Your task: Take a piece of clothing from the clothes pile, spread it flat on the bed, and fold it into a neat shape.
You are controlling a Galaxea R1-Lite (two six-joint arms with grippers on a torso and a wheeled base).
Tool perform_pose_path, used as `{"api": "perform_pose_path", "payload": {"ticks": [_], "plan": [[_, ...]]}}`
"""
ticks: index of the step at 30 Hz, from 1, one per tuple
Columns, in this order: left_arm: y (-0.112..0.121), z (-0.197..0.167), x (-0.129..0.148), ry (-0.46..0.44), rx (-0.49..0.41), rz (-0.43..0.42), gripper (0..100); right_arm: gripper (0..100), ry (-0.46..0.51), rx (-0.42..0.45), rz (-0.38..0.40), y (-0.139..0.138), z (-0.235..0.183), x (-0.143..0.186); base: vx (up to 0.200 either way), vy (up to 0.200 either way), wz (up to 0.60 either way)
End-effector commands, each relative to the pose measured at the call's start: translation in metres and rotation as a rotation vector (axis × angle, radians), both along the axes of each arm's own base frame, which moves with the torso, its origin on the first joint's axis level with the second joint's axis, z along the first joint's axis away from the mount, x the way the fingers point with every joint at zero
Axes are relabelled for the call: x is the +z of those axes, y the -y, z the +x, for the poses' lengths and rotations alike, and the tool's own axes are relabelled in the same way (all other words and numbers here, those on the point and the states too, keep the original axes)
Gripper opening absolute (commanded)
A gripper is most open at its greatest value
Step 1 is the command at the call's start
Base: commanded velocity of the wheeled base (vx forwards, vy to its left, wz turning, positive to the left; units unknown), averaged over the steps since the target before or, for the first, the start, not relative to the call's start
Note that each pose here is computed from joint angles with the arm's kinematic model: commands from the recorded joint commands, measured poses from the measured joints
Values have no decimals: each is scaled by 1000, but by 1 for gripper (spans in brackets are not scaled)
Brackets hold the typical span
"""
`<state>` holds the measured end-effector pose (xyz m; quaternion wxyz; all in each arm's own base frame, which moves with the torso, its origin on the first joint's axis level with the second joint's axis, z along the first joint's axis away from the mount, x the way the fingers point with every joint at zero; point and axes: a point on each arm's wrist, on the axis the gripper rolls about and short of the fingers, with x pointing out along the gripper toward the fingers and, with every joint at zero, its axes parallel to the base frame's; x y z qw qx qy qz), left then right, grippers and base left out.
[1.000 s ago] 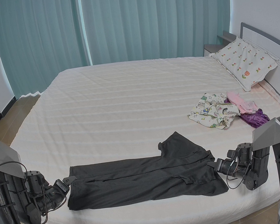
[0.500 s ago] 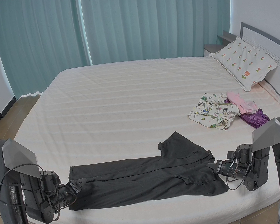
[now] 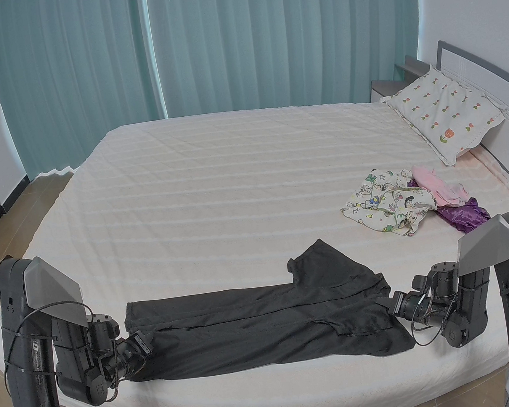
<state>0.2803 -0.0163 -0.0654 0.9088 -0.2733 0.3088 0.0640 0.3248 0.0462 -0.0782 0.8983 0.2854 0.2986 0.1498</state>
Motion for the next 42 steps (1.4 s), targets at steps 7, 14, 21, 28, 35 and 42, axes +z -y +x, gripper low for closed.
{"api": "perform_pose_path", "payload": {"ticks": [7,14,21,28,35,42], "plan": [[-5,-1,-2,2,108,15,0,0,20,1,1,0,1,3,0,0,0],[-9,-4,10,27,190,-44,0,0,40,-3,2,-1,5,6,0,0,0],[-12,-5,8,17,202,-41,0,0,95,-63,-21,-4,19,8,0,0,0],[-15,-5,4,3,215,-40,0,0,95,-53,-21,-7,19,7,0,0,0],[-15,-6,3,1,212,-41,0,0,104,-53,-20,-7,22,7,0,0,0],[-14,-6,-3,-19,208,-39,100,100,102,-54,-19,-7,24,4,0,0,0]]}}
